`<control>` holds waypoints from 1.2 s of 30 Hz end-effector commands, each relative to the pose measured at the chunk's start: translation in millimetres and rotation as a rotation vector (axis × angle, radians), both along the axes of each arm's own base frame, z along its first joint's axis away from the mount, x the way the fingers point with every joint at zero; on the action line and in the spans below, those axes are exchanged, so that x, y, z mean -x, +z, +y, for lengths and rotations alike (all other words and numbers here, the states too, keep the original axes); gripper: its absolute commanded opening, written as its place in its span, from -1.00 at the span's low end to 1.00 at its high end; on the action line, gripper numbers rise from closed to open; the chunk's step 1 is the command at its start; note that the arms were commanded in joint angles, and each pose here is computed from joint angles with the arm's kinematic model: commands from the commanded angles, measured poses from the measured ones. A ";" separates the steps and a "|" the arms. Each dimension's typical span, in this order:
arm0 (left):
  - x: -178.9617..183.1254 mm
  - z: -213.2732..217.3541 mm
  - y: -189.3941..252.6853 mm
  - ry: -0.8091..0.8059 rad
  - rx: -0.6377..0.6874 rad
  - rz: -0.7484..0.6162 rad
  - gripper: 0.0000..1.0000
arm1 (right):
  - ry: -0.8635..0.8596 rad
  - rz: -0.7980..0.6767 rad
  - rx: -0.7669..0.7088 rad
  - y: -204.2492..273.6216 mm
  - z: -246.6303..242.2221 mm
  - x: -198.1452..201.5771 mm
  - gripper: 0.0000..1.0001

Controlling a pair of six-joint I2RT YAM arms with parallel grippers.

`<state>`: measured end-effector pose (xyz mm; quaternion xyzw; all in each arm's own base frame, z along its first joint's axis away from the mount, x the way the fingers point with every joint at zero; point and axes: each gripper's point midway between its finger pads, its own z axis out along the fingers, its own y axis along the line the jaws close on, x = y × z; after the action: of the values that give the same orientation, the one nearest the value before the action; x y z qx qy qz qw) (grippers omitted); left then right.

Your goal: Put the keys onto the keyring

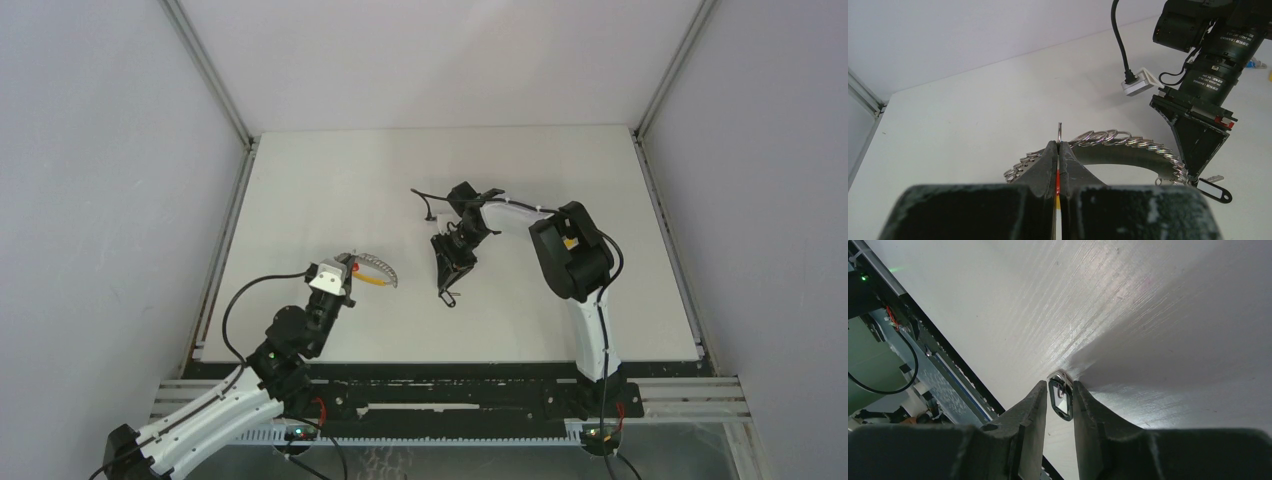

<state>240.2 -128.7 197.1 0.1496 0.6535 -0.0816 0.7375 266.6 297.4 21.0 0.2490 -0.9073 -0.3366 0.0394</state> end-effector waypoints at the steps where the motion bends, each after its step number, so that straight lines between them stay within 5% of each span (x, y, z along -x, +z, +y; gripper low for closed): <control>1: 0.8 -1.8 12.8 -0.008 0.050 -0.043 -0.99 | 0.011 -0.029 -0.025 2.1 3.3 -9.4 -0.51; 19: 1.0 -3.0 12.7 -0.015 0.048 -0.042 -0.99 | 0.025 -0.096 -0.017 19.2 0.6 -10.1 -1.00; 36: 24.4 -44.3 33.8 -0.287 0.039 -0.075 -0.99 | 0.255 -0.607 0.033 100.4 -12.2 26.8 -1.00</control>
<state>228.0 -154.1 196.1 0.2101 0.6380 -0.1349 0.7284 241.7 287.8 99.2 0.3941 -0.8729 -0.2620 -0.1189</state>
